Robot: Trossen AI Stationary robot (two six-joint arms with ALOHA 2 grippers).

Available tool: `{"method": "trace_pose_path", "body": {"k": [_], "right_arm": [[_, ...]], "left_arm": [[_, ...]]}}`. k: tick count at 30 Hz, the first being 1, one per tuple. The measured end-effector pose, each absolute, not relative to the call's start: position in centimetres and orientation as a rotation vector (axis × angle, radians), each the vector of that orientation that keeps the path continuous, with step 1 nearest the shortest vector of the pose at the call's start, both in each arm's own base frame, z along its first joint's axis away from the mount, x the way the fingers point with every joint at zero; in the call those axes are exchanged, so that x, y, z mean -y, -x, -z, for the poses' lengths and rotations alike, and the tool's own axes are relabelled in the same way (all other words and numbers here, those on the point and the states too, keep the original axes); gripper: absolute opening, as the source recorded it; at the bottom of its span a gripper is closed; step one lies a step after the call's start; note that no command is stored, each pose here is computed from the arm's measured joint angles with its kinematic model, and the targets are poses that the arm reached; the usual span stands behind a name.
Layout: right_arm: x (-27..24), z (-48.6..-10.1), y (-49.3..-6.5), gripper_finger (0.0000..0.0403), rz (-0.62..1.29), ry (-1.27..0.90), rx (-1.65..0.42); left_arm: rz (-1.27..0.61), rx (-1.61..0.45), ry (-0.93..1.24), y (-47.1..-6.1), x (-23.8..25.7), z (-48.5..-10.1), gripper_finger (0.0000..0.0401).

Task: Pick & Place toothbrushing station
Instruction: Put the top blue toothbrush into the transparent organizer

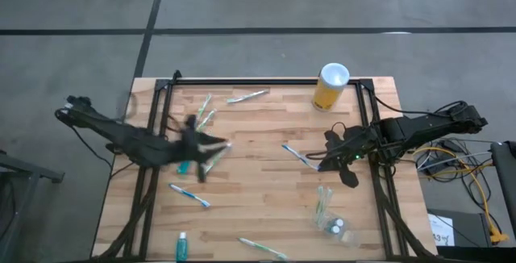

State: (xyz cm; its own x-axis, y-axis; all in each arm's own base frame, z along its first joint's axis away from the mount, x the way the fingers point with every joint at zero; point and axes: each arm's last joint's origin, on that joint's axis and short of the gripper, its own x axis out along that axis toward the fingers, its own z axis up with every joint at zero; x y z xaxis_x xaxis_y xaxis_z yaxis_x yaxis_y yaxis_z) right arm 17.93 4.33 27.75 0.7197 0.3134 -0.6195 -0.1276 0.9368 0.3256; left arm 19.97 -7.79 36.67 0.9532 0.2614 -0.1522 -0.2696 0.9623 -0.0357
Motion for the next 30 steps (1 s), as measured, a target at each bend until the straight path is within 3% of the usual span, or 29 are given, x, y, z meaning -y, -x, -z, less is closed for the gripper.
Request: {"method": "trace_pose_path", "body": {"k": [3, 11, 19, 30], "right_arm": [[-4.3, -27.7, -17.9, 0.0028, -0.247, -0.269, -0.729], [-4.3, -27.7, -17.9, 0.0028, -0.246, -0.271, -0.73], [-4.3, -27.7, -17.9, 0.0028, -0.248, -0.268, -0.73], [-4.4, -27.8, -18.0, 0.0028, -0.25, -0.269, -0.72]], "left_arm": [[-0.286, -0.208, 0.001, -22.1, 8.4, -35.9, 0.0083], [-0.298, -0.136, 0.102, -26.7, 10.3, -36.0, 0.0083], [-0.319, -0.148, 0.028, -29.0, 10.8, -35.5, 0.0083], [-0.379, -0.106, 0.175, -31.9, 9.9, -33.8, 0.0083]]}}
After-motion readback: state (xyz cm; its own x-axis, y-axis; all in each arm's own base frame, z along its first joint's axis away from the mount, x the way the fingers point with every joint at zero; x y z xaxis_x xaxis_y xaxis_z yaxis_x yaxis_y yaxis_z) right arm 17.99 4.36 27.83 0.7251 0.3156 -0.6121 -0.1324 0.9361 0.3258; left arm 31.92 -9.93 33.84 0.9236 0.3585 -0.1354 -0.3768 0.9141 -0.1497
